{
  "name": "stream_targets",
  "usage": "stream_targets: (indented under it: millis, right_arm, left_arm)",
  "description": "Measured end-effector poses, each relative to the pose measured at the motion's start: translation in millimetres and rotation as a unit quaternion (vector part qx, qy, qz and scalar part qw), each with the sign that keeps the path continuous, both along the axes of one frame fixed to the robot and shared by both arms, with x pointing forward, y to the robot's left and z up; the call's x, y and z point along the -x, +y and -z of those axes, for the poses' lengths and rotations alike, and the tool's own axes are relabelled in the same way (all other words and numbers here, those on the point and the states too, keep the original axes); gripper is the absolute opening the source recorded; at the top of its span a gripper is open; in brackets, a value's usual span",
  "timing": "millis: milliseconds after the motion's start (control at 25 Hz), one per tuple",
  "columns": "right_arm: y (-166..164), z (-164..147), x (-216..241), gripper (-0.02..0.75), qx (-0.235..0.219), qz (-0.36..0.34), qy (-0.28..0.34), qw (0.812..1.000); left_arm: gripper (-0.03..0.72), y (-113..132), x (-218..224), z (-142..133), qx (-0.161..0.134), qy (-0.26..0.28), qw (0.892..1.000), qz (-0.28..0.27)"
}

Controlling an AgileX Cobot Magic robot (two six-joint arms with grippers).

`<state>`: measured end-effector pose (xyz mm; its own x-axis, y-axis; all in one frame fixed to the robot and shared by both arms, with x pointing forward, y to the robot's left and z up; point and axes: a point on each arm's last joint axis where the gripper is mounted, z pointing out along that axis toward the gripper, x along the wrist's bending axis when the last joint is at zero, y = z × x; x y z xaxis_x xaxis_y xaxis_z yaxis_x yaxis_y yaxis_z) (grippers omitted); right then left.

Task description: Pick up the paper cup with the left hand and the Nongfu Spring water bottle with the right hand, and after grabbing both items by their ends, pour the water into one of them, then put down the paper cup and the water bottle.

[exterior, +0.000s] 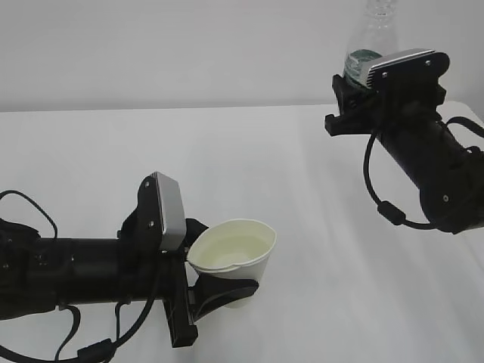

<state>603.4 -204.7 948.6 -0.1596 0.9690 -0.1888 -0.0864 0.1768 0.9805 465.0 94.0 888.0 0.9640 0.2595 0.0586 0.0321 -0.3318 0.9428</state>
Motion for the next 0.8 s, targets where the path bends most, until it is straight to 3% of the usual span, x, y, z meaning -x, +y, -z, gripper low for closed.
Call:
stream_targets:
  millis: [800]
  right_arm:
    - [-8.2,15.0,-0.8,0.456,-0.024,0.046,0.087,0.995]
  left_arm:
    - [0.41,0.1,-0.4,-0.1,0.001,0.001,1.0,-0.003]
